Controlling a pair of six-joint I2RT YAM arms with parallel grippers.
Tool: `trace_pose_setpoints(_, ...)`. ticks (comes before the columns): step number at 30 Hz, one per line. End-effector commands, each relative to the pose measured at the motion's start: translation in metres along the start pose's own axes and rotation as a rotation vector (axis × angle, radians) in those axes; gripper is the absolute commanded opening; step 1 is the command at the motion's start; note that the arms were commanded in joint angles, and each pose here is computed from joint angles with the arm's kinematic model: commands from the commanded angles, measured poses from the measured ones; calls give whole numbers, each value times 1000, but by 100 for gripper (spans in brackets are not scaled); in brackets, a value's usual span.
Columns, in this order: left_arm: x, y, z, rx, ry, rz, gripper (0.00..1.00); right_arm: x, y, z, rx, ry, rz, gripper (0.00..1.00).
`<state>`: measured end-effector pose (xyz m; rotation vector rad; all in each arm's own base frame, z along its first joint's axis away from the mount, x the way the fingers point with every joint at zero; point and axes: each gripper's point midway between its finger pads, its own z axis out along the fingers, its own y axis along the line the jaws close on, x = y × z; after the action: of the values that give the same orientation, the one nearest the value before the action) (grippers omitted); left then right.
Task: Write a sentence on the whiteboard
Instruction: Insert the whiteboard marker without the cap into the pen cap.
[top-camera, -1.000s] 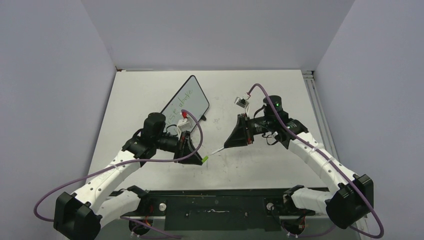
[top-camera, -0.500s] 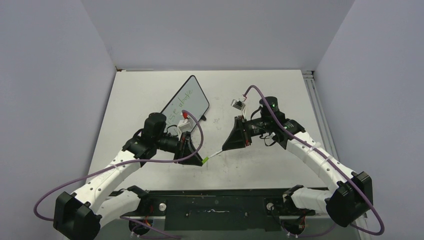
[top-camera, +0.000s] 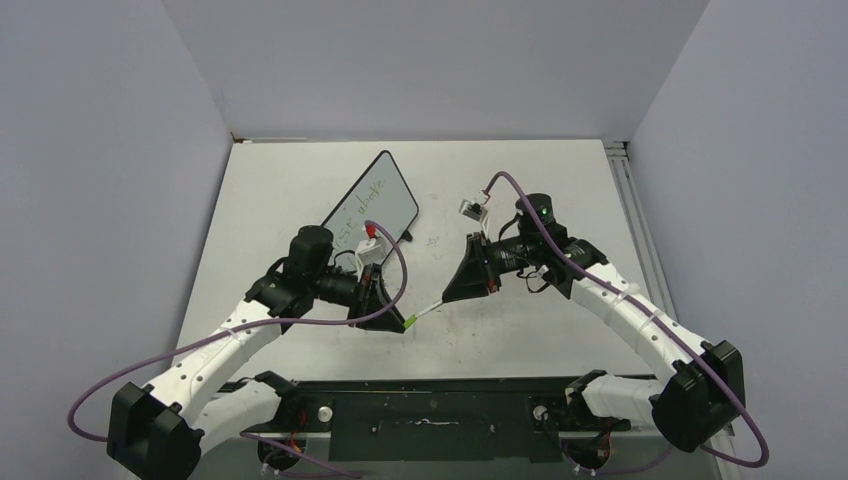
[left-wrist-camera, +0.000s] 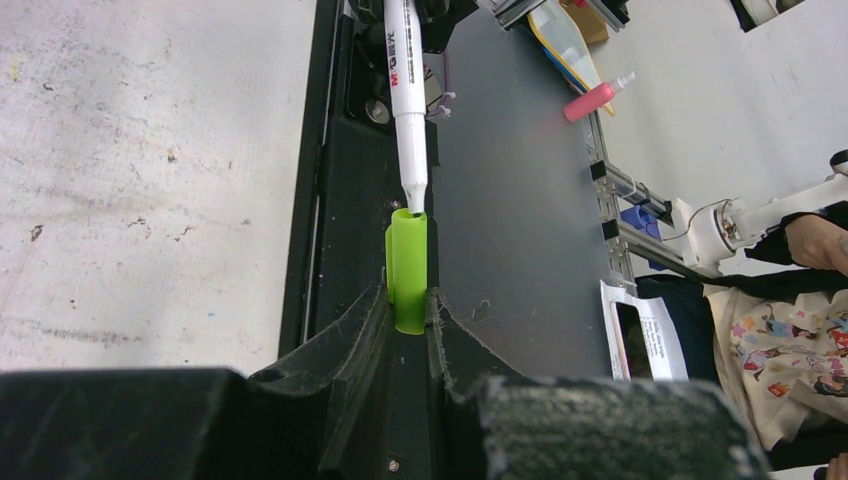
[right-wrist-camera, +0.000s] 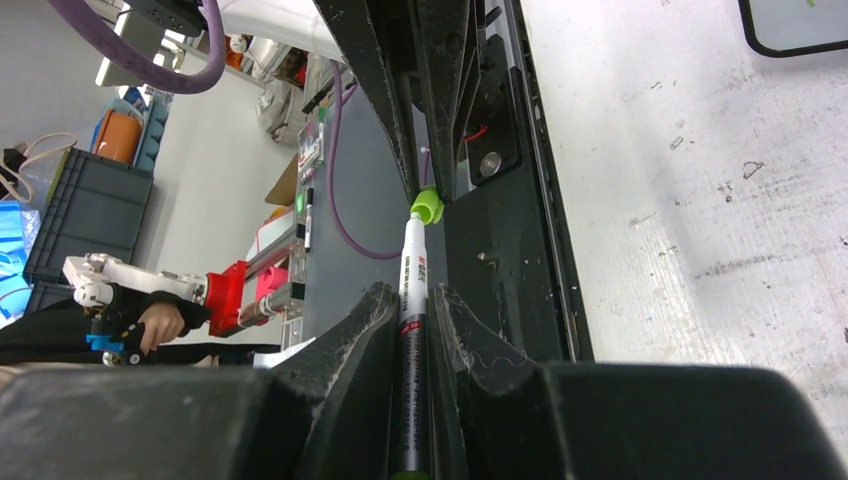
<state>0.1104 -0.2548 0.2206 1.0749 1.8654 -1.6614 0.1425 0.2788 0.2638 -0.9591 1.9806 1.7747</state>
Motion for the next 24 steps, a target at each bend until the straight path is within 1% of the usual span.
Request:
trace_pose_setpoints(1, -17, -12, -1, 32, -16, 82, 0, -7, 3, 5, -19, -4, -67, 5)
trace_pose_setpoints(10, -18, -13, -1, 31, -19, 91, 0, -4, 2, 7, -24, 7, -64, 5)
trace_pose_setpoints(20, -18, -11, -2, 16, -21, 96, 0, 11, -2, 24, -15, 88, -68, 5)
trace_pose_setpoints(24, -20, -9, -2, -6, -29, 109, 0, 13, -4, 31, -4, 93, -68, 5)
